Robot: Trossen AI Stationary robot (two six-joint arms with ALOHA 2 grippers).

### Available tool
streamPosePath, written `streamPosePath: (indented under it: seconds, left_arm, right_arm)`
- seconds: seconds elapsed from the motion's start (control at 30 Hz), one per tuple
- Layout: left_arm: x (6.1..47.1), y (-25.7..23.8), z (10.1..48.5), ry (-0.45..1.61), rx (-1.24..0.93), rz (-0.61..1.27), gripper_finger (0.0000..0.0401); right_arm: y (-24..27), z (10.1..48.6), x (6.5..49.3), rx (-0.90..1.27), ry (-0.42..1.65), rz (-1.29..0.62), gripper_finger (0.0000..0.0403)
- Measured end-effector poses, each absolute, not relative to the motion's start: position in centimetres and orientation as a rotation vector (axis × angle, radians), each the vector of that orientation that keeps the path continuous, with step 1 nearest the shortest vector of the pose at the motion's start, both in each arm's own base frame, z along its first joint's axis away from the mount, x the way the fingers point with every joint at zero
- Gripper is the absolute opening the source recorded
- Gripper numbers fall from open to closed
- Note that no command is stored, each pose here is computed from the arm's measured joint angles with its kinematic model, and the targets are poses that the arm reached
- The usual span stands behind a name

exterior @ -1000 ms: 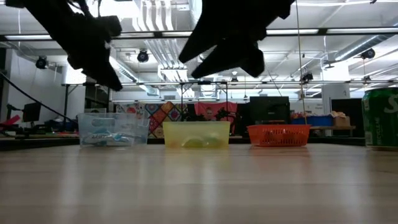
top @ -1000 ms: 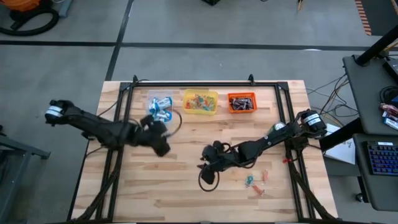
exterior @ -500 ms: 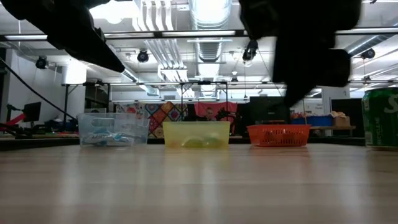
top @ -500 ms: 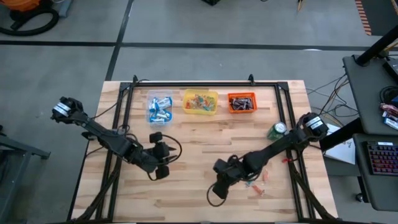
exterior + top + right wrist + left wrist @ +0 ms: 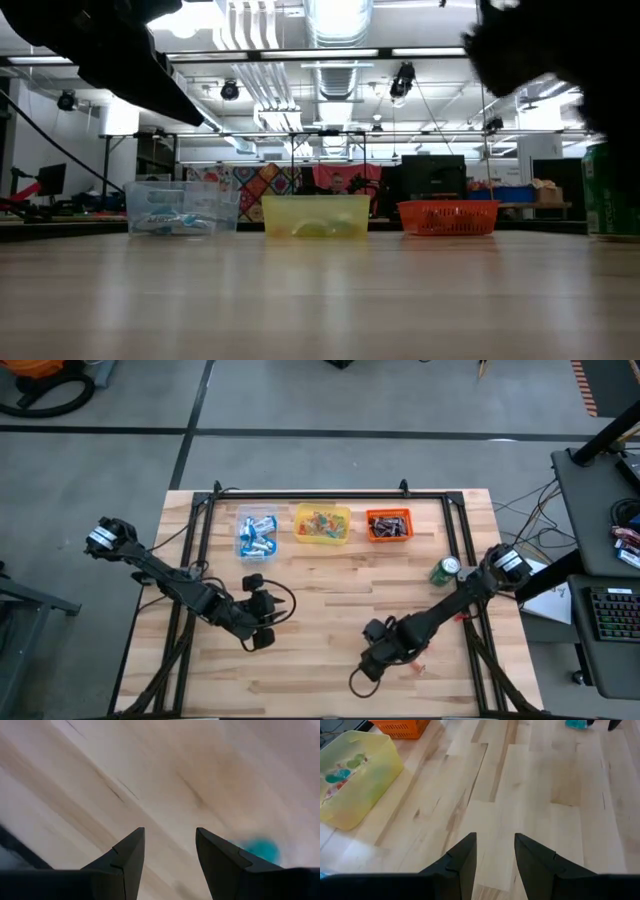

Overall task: Sort candy
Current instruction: Put the blue gummy into the yellow bin

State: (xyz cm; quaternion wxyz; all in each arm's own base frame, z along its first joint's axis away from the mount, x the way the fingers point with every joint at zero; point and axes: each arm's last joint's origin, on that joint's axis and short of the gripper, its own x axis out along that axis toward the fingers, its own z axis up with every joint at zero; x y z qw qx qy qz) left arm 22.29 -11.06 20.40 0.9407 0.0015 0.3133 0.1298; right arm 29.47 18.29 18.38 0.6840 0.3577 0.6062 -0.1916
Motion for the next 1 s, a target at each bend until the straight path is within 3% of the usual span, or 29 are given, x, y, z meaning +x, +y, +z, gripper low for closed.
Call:
streamPosePath:
  seconds: [0.2,0.37,0.6,1.0]
  left_arm:
    - [22.5,-11.1,21.0,0.621,0.001,0.257,0.0116]
    - [22.6,-11.2,21.3,0.612,0.026,0.250,0.0116]
    - [22.7,-11.0,21.4,0.579,0.052,0.305,0.0116]
    - [22.7,-11.0,21.4,0.575,0.049,0.309,0.0116]
  right_arm:
    - [19.3,18.1,26.6,0.890,1.610,-0.611,0.0161]
    - [20.0,17.6,25.0,0.842,1.659,-0.678,0.0155]
    - [19.4,16.8,24.8,0.734,1.560,-0.706,0.0160]
    - [18.0,13.7,24.7,0.751,1.448,-0.658,0.0159]
